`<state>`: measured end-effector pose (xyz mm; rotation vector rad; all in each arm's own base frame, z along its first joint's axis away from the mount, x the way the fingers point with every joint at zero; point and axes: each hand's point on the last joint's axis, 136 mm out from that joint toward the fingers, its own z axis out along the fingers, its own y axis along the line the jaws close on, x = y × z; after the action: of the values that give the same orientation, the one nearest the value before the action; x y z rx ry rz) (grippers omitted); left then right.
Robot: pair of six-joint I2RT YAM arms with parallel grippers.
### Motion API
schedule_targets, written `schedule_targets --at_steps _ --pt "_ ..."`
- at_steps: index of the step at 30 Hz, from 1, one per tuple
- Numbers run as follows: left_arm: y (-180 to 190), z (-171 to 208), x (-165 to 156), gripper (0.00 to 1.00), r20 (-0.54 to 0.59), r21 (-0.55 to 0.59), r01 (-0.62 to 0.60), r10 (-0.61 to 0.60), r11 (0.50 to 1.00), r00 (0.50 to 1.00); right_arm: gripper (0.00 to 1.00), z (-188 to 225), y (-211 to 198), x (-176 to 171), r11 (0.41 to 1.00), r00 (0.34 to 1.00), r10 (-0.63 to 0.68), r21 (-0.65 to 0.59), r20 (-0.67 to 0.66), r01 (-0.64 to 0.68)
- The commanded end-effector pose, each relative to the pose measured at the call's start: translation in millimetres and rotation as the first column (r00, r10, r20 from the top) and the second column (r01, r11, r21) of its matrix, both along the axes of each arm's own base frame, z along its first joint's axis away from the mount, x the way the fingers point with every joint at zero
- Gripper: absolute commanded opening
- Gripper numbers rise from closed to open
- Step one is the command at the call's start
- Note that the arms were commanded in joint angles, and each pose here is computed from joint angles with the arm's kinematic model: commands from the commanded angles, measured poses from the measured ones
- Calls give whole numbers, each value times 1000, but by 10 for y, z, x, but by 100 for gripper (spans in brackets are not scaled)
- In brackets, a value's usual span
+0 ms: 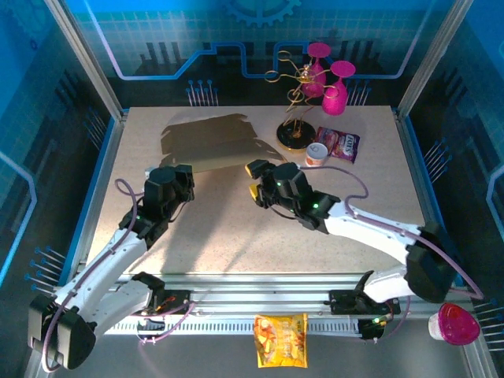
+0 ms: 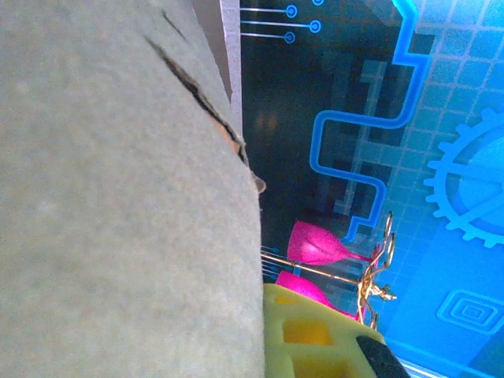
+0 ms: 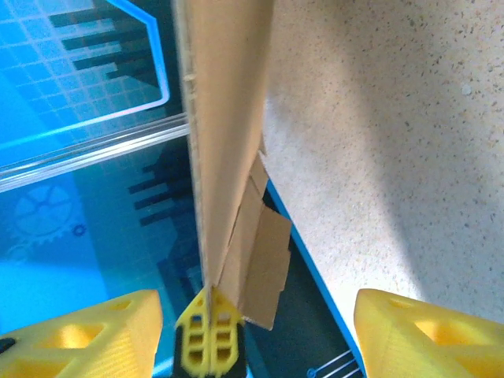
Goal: Fold the paper box
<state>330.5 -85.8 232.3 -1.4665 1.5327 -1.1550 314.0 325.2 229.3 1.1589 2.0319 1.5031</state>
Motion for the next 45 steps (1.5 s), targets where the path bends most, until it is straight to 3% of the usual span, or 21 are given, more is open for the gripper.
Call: schedule_targets --at_steps 1,14,25,26,28,29,31,34,37,41,45 --pt "-51 233 46 0 62 -31 1 1 1000 998 64 514 204 209 993 990 -36 113 135 20" --pt "-89 295 24 0 73 -41 22 -19 999 997 37 265 499 472 994 995 -31 108 96 21" --pt "-134 365 -8 0 73 -49 53 -50 997 996 0 334 458 683 995 992 -40 95 122 29" --pt "-127 402 -19 6 79 -47 54 -50 997 996 0 376 441 700 995 991 -40 92 131 28" --pt "-118 506 -56 35 85 -19 68 -67 997 994 0 509 390 730 996 987 -41 86 154 27" --pt "-103 600 -87 49 86 20 82 -83 996 993 0 596 352 743 996 985 -40 80 166 27" --pt "-51 851 -176 62 74 134 115 -126 984 989 0 779 275 744 998 985 -31 60 170 21" --pt "126 1217 -337 64 23 342 129 -146 931 989 0 1093 162 700 998 982 -47 54 181 38" --pt "427 1592 -547 64 -39 531 94 -87 842 995 0 1449 45 616 998 977 -66 34 203 60" --pt "705 1978 -688 64 7 661 4 -11 751 1000 0 1830 -66 501 996 964 -92 25 248 88" --pt "835 2258 -769 63 71 713 -63 17 699 997 0 2105 -231 347 993 964 -117 -1 238 121"
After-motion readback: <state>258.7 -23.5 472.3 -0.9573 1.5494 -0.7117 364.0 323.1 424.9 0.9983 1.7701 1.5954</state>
